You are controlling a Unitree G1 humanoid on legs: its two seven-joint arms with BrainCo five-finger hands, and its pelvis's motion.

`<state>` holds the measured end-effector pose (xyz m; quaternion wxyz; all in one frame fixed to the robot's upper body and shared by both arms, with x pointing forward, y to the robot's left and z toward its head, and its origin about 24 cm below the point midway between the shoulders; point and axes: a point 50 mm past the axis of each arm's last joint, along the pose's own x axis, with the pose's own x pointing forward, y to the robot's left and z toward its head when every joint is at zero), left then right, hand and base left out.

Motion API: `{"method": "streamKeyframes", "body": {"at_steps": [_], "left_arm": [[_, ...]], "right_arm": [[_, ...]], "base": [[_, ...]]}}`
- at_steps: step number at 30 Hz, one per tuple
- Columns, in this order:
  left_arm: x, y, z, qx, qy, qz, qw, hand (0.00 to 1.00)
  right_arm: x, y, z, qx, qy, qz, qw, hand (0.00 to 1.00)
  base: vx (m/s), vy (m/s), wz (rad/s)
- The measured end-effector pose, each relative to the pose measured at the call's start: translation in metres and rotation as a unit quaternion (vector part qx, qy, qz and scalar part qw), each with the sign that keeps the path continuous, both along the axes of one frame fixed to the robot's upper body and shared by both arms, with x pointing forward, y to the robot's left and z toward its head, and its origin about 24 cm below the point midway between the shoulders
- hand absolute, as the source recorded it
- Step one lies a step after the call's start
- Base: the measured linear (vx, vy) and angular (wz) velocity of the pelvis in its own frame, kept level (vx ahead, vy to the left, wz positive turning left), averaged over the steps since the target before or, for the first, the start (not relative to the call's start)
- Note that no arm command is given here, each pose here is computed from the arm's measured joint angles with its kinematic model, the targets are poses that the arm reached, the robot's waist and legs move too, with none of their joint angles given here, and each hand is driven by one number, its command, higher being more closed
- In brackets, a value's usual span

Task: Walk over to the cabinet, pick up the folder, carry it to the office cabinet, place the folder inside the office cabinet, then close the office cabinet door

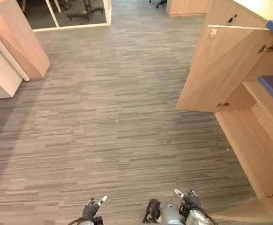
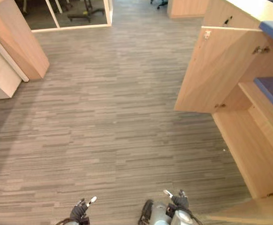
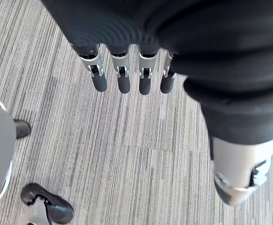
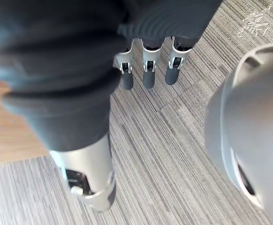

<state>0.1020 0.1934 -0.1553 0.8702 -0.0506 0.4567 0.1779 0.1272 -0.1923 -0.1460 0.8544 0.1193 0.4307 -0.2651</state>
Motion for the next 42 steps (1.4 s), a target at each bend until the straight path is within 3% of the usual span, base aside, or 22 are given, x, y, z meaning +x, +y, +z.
{"method": "streamKeyframes", "body": {"at_steps": [5,13,25,39,42], "left_arm": [[-0.006,0.006,0.001,-0.017,-0.016,0.095,0.995,0.0],[0.0,0.01,0.006,-0.019,-0.044,0.147,0.988,0.0],[-0.002,0.02,0.004,-0.001,-0.024,0.128,0.991,0.0],[-0.02,0.029,-0.002,0.021,0.028,0.08,0.996,0.0],[-0.017,0.029,-0.001,0.023,0.027,0.069,0.997,0.0]], "right_arm": [[-0.009,-0.003,-0.002,0.005,0.004,-0.022,1.0,0.0],[-0.012,0.0,-0.005,0.011,0.016,-0.024,1.0,0.0],[-0.01,0.022,-0.008,0.037,0.023,0.013,0.999,0.0],[-0.018,-0.002,-0.012,0.011,0.056,0.001,0.998,0.0],[-0.034,-0.005,-0.015,0.013,0.072,-0.021,0.997,0.0]], "base": [[0.32,-0.206,-0.02],[0.34,0.096,-0.69],[0.36,0.391,-0.83],[0.01,0.034,-0.77],[-0.01,-0.092,-0.22]]}}
